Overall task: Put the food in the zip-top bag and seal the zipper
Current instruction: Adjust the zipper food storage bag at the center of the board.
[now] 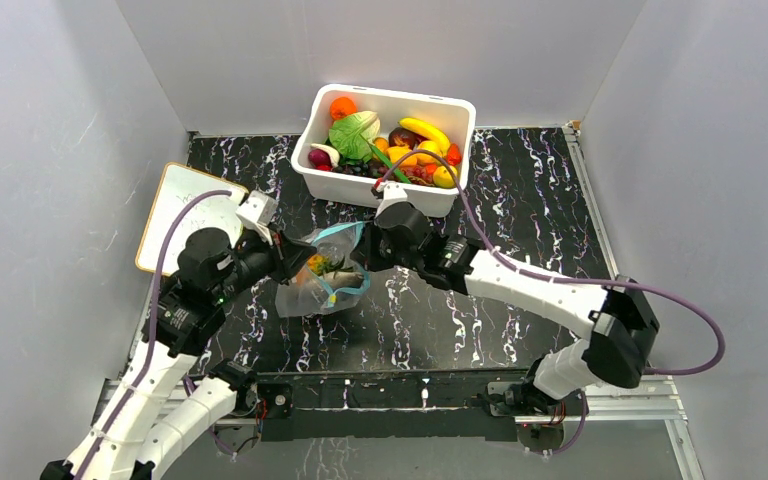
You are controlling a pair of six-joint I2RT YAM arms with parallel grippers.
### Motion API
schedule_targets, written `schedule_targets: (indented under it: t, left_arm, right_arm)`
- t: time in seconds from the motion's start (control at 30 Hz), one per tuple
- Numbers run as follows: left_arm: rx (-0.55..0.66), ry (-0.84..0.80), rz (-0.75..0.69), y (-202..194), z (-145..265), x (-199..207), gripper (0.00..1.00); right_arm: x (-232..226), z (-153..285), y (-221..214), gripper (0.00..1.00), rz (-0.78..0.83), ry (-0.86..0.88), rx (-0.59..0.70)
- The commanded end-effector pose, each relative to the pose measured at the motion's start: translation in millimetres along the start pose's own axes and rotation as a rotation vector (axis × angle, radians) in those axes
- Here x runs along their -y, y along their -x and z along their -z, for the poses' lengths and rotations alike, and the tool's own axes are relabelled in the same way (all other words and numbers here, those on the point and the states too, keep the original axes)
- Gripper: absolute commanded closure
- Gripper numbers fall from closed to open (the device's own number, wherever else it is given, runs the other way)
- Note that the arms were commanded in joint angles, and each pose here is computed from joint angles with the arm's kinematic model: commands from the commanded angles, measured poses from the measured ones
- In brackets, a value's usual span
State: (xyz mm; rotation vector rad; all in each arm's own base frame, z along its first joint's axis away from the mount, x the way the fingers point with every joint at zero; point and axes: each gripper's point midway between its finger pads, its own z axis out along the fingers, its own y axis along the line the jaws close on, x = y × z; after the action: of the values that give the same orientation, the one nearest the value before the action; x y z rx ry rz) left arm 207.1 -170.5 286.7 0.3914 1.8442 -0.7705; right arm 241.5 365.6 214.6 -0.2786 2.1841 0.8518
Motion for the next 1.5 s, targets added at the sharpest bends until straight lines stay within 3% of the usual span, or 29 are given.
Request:
schedule_targets:
  t: [0.0, 0.13, 0.27, 0.5, 0.73, 0.93, 1.17, 1.47]
  left_arm:
    - [0.007, -0.087, -0.054, -7, -3, 10, 1.0]
    - [-0.05, -0.114, -0.016, -23, -14, 10, 1.0]
    - [-0.011, -0.136, 0.006, -21, -18, 13, 1.0]
    - [0.006, -0.148, 0.006, -26, -25, 11, 1.0]
    - [-0.005, -0.169, -0.023, -39, -27, 9, 1.0]
    - [0.022, -0.222, -0.067, -41, -24, 16, 1.0]
    - [-0.007, -0.228, -0.075, -48, -25, 15, 1.0]
    - [-0.008, -0.278, -0.078, -49, -23, 23, 1.0]
  right_arm:
    - [-3, -13, 25, 1.0, 0.064, 0.046, 0.062]
    - [10, -14, 28, 1.0, 0.106, 0.003, 0.075]
    - [26, -9, 31, 0.93, 0.154, -0.061, 0.066]
    - [37, 12, 43, 0.71, 0.237, -0.103, 0.056]
    - [40, 36, 93, 0.52, 0.308, -0.093, 0.12]
    - [79, 30, 141, 0.48, 0.382, -0.186, 0.172]
    - [148, 4, 186, 0.46, 0.402, -0.438, 0.141]
    - [233, -26, 195, 0.39, 0.254, -0.764, 0.046]
